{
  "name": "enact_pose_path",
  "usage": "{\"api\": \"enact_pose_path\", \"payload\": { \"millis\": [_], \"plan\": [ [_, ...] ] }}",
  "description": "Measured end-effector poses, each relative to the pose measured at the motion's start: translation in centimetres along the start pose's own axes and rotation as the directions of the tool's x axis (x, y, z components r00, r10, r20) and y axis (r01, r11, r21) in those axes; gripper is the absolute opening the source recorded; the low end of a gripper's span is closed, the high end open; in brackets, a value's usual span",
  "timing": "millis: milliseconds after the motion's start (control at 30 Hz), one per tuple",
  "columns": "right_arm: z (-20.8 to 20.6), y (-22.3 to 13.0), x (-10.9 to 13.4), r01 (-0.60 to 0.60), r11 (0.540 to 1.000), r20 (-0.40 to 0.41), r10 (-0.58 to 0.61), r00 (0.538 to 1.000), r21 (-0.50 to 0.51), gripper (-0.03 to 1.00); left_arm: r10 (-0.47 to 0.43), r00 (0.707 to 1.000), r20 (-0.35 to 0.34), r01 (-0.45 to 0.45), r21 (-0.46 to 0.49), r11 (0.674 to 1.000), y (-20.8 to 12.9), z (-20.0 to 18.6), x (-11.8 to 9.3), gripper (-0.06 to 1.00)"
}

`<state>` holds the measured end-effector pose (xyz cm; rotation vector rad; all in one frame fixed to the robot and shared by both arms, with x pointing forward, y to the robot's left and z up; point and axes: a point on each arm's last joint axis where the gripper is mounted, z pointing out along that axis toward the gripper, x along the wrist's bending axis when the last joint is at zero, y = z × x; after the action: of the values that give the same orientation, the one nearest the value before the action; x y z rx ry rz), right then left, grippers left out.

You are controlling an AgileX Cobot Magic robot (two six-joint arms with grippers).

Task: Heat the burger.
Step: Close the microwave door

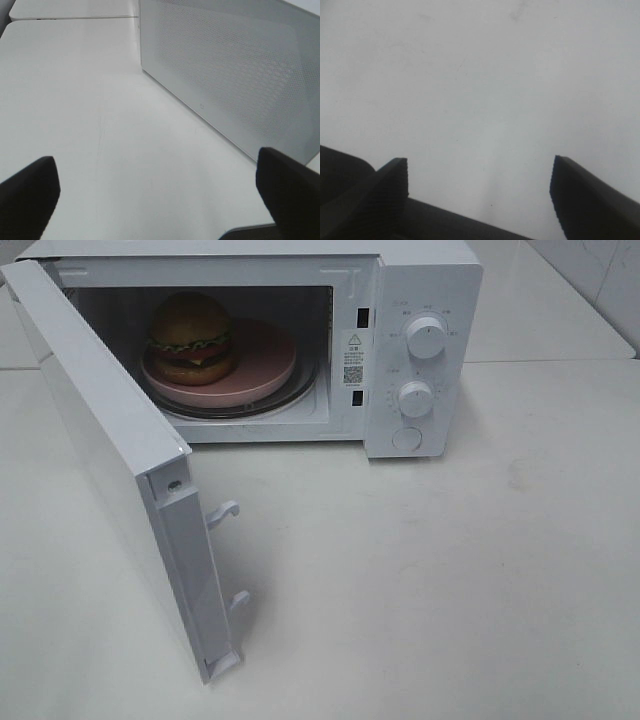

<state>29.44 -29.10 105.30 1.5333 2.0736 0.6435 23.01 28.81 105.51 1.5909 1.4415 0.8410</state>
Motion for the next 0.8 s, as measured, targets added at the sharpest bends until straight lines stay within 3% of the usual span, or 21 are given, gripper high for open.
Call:
{"api": "enact_pose_path", "payload": {
  "millis": [233,467,800],
  "plan": [
    [-1.4,-2.4,-0.3,-0.076,0.987,0.053,0.084,0.995,-0.143,0.76,0.0,1.0,0.0,0.0,0.0,1.0,0.0,0.0,0.0,0.99],
    [-3.4,-4.6,-0.1,-0.135,0.935,0.109,0.179,0.978,-0.329,0.76,0.0,1.0,0.0,0.0,0.0,1.0,0.0,0.0,0.0,0.99],
    [-3.9,-5.2,0.1,-0.159,0.913,0.144,0.227,0.963,-0.375,0.76,0.0,1.0,0.0,0.0,0.0,1.0,0.0,0.0,0.0,0.99]
  ]
}}
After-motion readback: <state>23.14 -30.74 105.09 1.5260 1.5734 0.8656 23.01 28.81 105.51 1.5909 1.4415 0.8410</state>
